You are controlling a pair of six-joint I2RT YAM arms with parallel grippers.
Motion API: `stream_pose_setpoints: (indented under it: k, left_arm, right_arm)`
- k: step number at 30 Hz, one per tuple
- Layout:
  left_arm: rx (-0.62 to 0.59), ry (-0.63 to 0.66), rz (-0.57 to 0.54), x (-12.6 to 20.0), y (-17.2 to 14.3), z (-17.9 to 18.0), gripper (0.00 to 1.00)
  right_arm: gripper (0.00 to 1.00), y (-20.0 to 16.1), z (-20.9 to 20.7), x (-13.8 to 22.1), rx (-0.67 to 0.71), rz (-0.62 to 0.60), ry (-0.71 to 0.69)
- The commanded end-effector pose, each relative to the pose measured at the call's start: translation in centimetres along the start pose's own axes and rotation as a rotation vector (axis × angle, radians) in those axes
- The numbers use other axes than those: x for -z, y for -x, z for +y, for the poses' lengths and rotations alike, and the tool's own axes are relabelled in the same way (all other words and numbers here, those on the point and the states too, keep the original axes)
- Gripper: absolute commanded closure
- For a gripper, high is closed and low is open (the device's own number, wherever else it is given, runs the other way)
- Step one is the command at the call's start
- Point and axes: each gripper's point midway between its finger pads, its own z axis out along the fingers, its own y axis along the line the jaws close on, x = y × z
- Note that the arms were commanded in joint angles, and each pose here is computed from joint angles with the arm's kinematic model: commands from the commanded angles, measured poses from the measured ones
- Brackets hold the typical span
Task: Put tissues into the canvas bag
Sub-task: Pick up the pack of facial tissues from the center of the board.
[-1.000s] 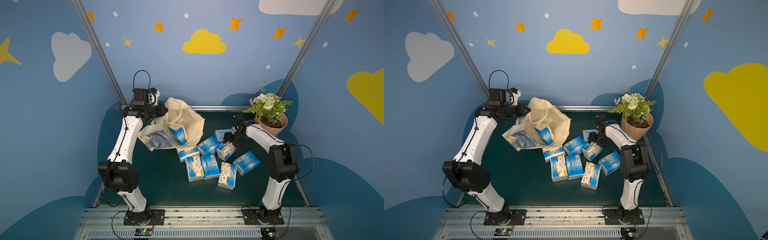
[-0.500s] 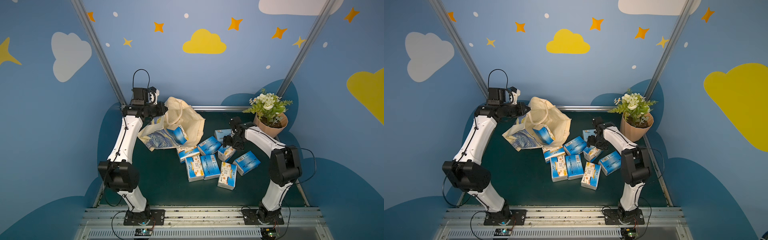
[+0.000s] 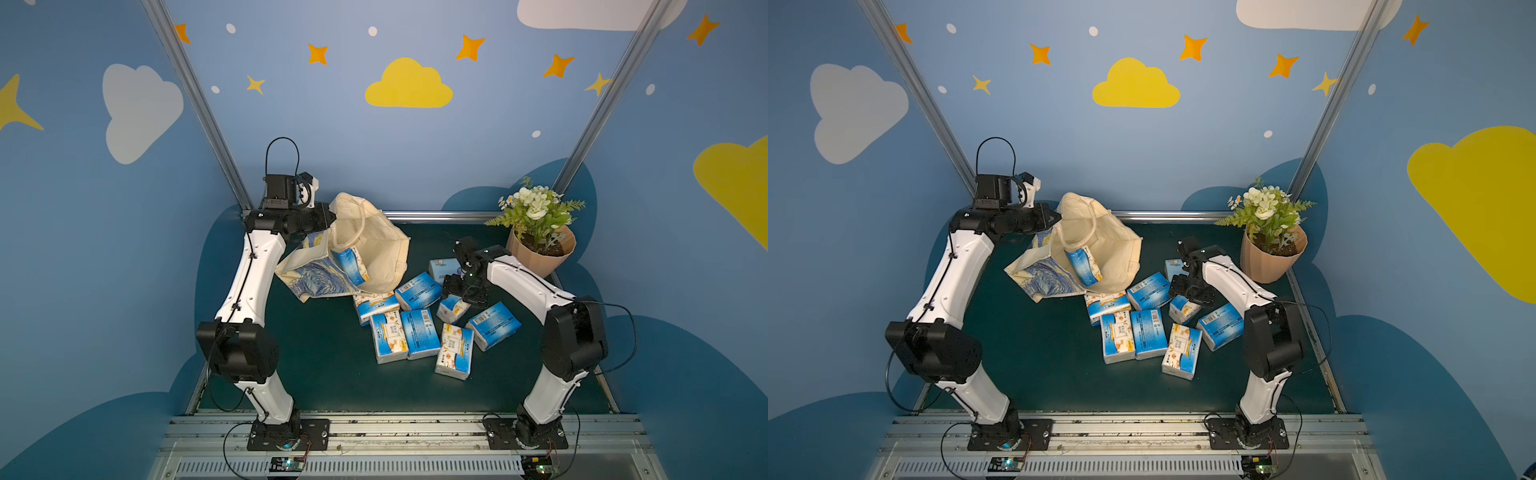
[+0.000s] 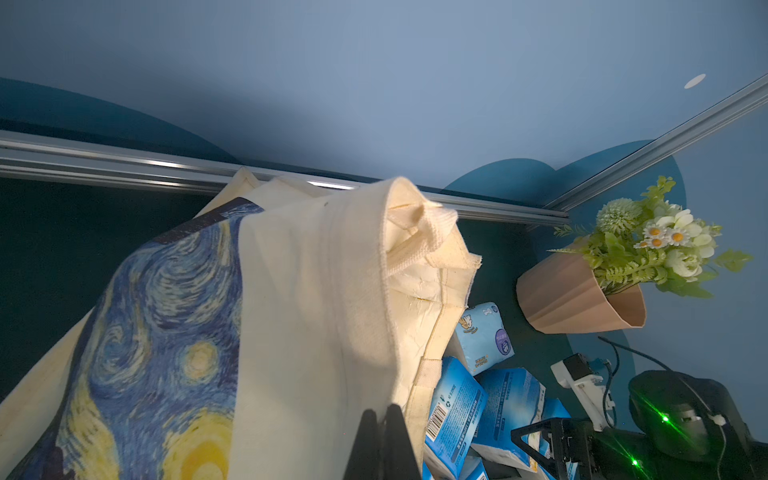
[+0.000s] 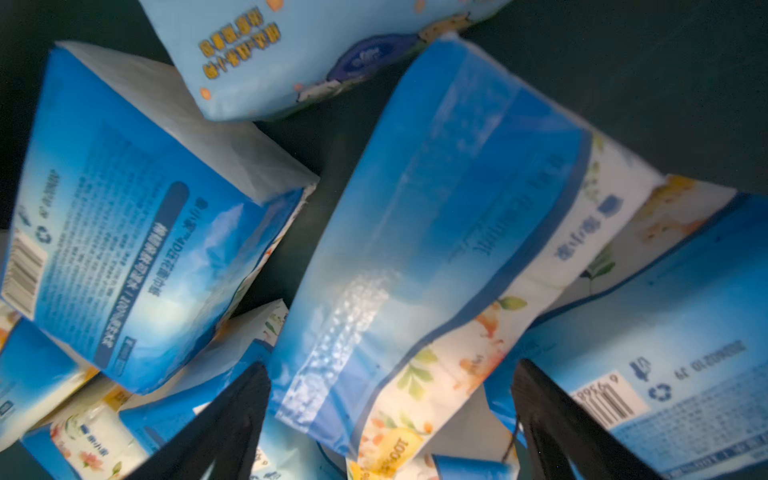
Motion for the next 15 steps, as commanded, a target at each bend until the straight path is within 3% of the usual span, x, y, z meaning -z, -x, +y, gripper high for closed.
stream_pose_setpoints:
  k: [1,8,15]
  left_arm:
    - [-0.037,-0.011,-0.03,0.4,1.1,-0.4,0.96]
    - [-0.042,-0.008,-0.023,0.0,1.2,-0.2,0.96]
    - [-0.044,-0.017,-0.012,-0.5,1.5,-0.2,0.96]
  right_arm:
    - [0.08,-1.5,-2.0,0.1,-0.081,0.0,-0.062]
    - [0.08,-1.6,-1.8,-0.8,-0.085,0.034,-0.042]
    - [0.08,0.5,-0.8,-1.8,-0.087,0.026,-0.041]
